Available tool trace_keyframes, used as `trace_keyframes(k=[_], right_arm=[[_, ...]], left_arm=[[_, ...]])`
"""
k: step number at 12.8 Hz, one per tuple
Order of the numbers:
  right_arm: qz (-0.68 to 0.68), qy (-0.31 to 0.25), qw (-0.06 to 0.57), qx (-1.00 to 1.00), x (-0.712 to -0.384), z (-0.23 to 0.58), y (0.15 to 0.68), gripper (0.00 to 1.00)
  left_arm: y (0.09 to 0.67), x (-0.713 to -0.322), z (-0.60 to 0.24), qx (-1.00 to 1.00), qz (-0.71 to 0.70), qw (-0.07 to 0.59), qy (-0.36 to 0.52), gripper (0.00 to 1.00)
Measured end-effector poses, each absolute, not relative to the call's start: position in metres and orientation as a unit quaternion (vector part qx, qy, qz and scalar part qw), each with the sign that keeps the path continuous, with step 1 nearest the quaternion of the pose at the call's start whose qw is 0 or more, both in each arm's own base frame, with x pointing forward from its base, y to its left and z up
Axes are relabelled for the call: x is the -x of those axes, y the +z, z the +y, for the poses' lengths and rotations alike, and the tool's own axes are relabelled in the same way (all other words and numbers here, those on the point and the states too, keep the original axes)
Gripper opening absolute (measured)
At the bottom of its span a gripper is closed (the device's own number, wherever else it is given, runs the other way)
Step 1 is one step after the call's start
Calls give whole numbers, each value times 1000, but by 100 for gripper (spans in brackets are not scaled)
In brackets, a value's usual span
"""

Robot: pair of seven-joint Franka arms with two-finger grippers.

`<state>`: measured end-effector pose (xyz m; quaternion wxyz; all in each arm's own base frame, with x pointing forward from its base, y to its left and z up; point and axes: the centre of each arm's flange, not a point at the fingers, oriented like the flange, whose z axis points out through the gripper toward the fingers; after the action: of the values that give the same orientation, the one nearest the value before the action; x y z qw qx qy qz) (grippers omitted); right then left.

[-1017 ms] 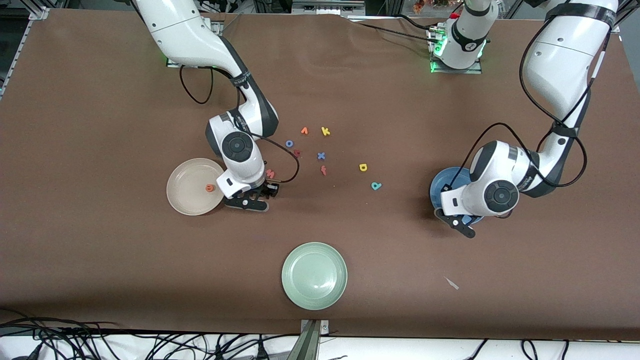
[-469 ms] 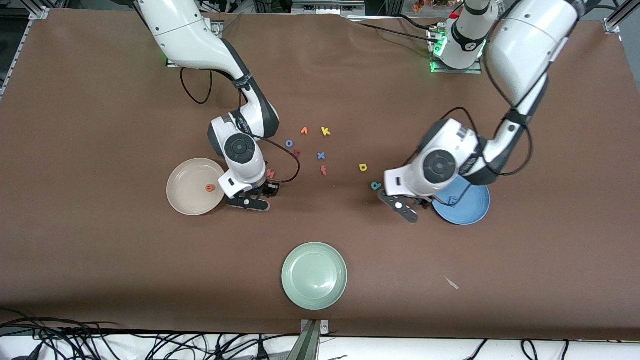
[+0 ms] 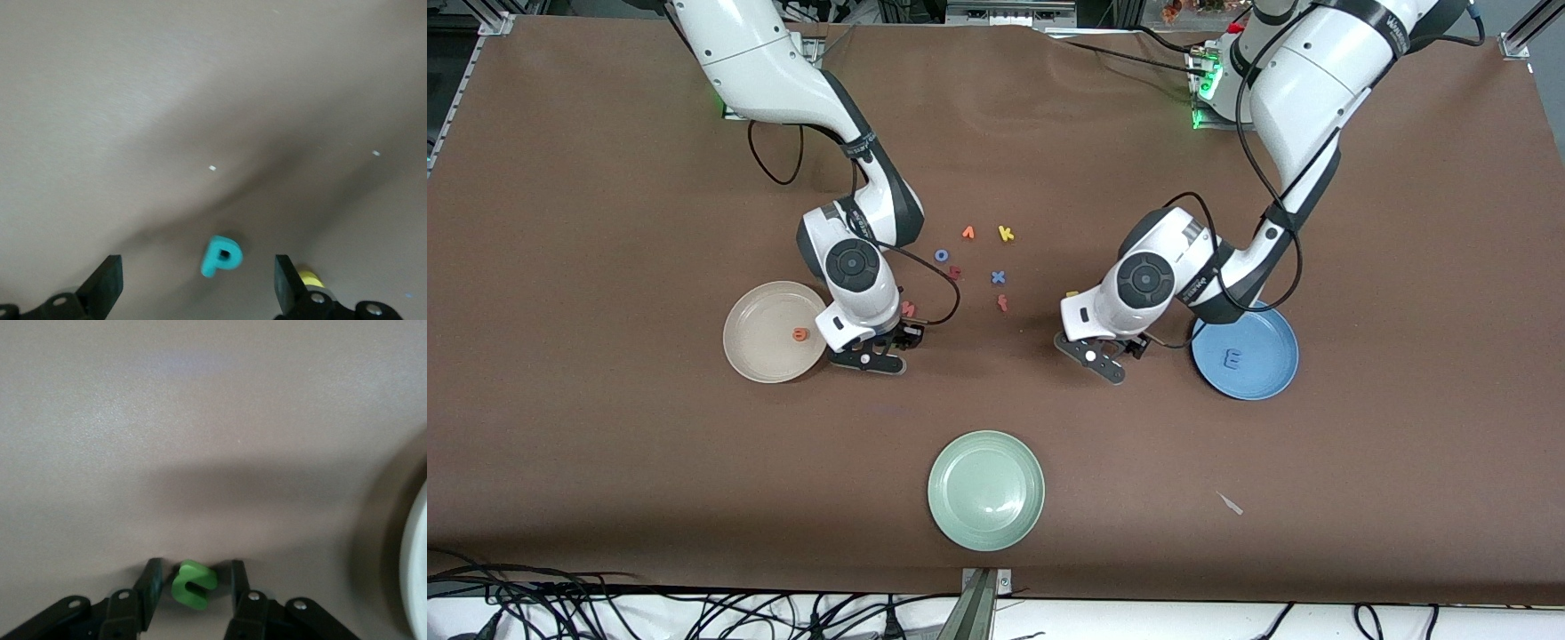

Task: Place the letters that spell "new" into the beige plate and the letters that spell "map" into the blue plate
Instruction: 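Grasp green u with the right gripper while the left gripper grasps teal p, then place u on white plate while the left gripper places p on blue plate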

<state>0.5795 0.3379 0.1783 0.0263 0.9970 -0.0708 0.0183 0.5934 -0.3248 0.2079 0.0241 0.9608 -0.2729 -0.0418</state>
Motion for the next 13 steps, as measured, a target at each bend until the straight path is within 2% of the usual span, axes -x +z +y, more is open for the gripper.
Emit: trace_keyframes(k=[1,2,3,8,9,13], right_arm=[[-71,19,25,-997,-579,338,179,39],[-71,18,26,-997,-579,338,180,39],[-71,19,26,-997,-580,338,180,33],[-76,16,27,-997,-584,331,193,31],[-80,8,25,-996,-591,319,204,31],[-38,-41,-22,-998,-621,239,253,31]], left_arm=[[203,-596,-326,-961,-271,31,-31,100],[197,-595,-328,-962,-270,36,-28,100],[192,-594,-330,-964,-262,38,-29,100],[179,-576,-343,-970,-237,24,-52,98],[172,-572,-337,-969,-238,16,-59,94],[163,-572,-321,-970,-234,10,-67,89]])
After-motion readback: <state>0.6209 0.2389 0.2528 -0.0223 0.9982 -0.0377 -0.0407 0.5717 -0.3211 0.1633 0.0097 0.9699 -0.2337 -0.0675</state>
